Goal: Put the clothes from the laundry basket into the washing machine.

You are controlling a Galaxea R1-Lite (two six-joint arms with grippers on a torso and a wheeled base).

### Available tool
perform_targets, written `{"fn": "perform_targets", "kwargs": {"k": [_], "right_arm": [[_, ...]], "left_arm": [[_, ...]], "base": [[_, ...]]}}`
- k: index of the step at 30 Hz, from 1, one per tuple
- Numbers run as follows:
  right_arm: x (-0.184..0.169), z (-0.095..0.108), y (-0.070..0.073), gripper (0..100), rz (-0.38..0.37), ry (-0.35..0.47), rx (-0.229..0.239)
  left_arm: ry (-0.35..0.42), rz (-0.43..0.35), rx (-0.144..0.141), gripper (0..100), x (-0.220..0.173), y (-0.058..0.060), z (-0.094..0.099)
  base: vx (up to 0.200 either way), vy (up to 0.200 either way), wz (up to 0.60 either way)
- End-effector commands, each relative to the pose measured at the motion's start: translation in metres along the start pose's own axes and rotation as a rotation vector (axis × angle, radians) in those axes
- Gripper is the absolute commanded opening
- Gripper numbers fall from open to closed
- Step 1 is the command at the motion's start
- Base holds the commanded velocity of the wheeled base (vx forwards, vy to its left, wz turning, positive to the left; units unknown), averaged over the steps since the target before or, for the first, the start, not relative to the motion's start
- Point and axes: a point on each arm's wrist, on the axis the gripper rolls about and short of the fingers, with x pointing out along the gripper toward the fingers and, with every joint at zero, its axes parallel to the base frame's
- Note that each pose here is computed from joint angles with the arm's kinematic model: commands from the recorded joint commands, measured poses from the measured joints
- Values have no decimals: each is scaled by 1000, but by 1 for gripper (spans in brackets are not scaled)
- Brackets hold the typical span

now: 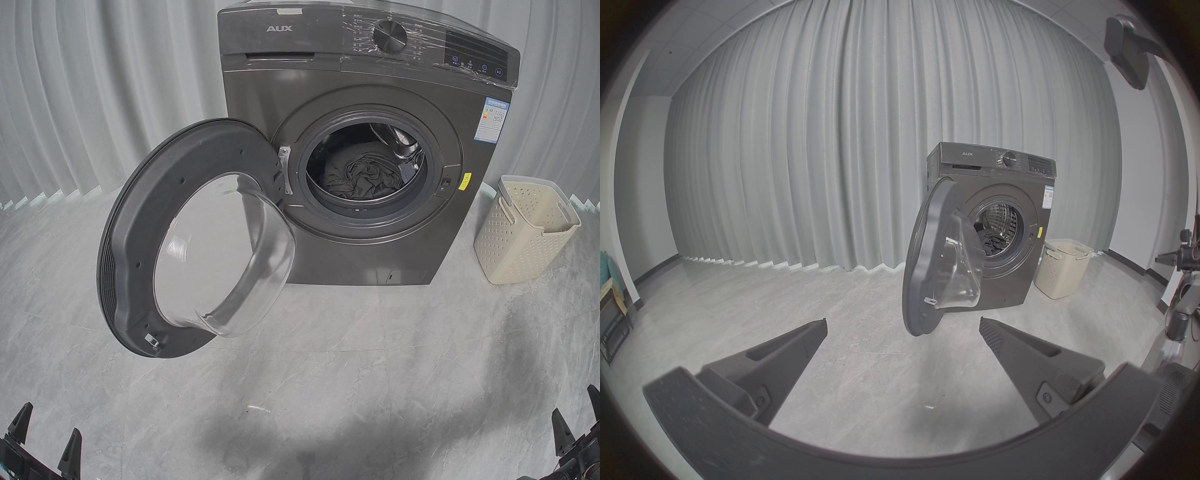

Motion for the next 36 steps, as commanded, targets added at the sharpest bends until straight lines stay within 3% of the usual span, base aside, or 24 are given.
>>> {"fn": "perform_targets", "kwargs": {"k": [1, 2, 3, 4, 5, 8, 9, 12, 21, 27, 36], "right_arm": [[0, -3, 0, 100, 0, -3, 0], [0, -3, 0, 100, 0, -3, 0], [0, -3, 0, 100, 0, -3, 0], [0, -3, 0, 100, 0, -3, 0], [0, -3, 0, 100, 0, -3, 0], [0, -3, 0, 100, -9, -3, 1], [0, -3, 0, 100, -20, -6, 3], [0, -3, -1, 100, -35, -11, 23], [0, -3, -1, 100, -38, -11, 26], [0, -3, -1, 100, -39, -11, 27], [0, -3, -1, 100, -39, -11, 27]], "left_arm": [[-97, -5, -8, 100, -4, 0, 15], [-200, -10, -24, 100, -13, 0, 45], [-241, -22, -34, 100, -16, 0, 68], [-240, -35, -36, 100, -16, 1, 78], [-161, -83, -40, 100, -7, 1, 94], [47, -202, -43, 100, 30, -1, 101], [71, -232, -51, 100, 40, -3, 105], [103, -276, -56, 100, 77, -8, 118], [145, -347, -59, 100, 154, -18, 143], [203, -388, -62, 100, 192, -23, 145], [186, -404, -60, 100, 238, -28, 142]], "base": [[0, 0, 0], [0, 0, 0], [0, 0, 0], [0, 0, 0], [0, 0, 0], [0, 0, 0], [0, 0, 0], [0, 0, 0], [0, 0, 0], [0, 0, 0], [0, 0, 0]]}}
